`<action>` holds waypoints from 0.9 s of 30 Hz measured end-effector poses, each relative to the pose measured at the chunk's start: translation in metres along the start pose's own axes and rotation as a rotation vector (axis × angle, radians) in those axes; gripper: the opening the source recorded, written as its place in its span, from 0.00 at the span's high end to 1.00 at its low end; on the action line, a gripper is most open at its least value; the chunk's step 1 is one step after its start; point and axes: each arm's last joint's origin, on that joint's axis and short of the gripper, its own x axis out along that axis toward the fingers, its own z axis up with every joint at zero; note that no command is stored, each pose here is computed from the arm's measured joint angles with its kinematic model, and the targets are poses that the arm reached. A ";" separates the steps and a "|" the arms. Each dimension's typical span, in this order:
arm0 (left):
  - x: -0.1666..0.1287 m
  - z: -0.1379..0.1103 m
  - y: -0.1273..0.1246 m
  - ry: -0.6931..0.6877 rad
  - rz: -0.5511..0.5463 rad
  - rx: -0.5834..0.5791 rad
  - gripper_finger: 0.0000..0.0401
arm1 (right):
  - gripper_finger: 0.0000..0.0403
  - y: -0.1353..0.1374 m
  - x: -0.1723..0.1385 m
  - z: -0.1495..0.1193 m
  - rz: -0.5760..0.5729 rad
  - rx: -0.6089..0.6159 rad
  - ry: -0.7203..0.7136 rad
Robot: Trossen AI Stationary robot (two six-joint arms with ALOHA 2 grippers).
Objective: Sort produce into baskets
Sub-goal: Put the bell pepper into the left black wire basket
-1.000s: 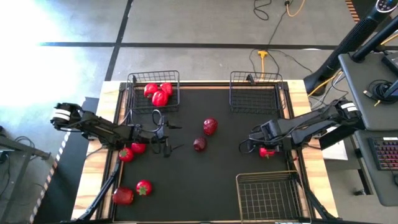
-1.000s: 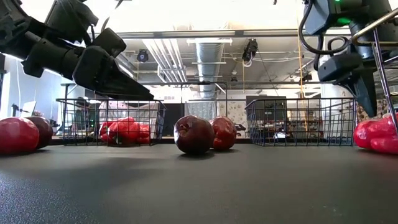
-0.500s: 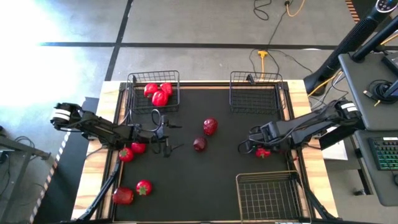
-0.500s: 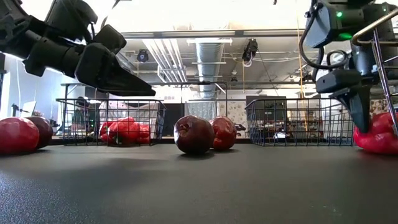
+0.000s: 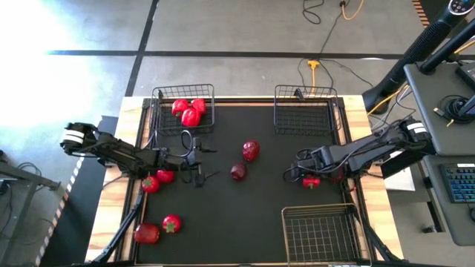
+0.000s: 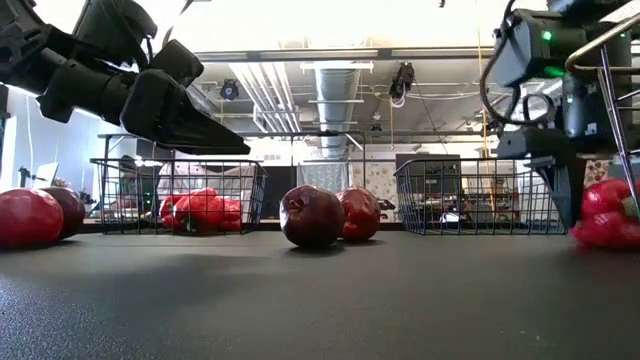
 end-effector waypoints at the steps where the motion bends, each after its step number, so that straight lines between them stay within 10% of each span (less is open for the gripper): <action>1: 0.000 -0.001 0.000 0.007 -0.009 0.001 0.03 | 0.40 0.003 -0.003 -0.001 0.019 -0.014 0.001; 14: -0.015 -0.021 -0.016 0.105 -0.347 -0.084 0.03 | 0.44 0.090 -0.038 -0.025 0.737 -0.476 -0.393; 27: -0.021 -0.023 -0.034 0.135 -0.443 -0.163 0.03 | 0.43 0.207 -0.020 -0.066 0.632 -1.081 -0.396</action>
